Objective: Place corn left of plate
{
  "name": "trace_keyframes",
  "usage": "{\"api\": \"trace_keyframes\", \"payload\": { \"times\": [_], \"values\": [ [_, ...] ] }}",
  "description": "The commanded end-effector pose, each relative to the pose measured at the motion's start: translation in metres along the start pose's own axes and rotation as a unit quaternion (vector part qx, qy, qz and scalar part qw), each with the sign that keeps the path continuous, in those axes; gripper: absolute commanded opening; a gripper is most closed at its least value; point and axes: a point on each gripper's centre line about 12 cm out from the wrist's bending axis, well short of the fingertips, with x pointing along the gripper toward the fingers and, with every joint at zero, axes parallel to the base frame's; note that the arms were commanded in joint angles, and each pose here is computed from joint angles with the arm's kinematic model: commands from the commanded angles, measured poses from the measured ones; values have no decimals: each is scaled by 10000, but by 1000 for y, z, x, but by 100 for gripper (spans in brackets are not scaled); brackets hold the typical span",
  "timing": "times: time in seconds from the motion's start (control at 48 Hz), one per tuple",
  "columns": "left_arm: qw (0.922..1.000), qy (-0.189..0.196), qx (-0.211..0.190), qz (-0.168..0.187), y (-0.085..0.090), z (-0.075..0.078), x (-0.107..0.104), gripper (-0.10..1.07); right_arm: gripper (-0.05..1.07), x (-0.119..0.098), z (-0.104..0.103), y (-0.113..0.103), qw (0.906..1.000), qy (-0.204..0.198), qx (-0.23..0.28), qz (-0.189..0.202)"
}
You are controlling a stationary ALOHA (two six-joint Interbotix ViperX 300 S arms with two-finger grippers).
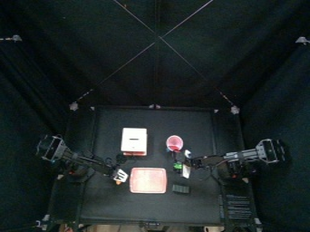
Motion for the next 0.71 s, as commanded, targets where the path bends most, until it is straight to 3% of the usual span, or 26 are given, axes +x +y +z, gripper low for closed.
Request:
{"api": "trace_keyframes", "payload": {
  "times": [0.0, 0.688],
  "values": [
    [9999, 6, -43, -125, -4, -1, -4, 82, 88, -3, 8, 2, 9999, -144, 16, 47],
    [9996, 66, -229, -171, -2, -3, -1, 83, 88, -3, 8, 2, 9999, -144, 16, 47]
  ]
}}
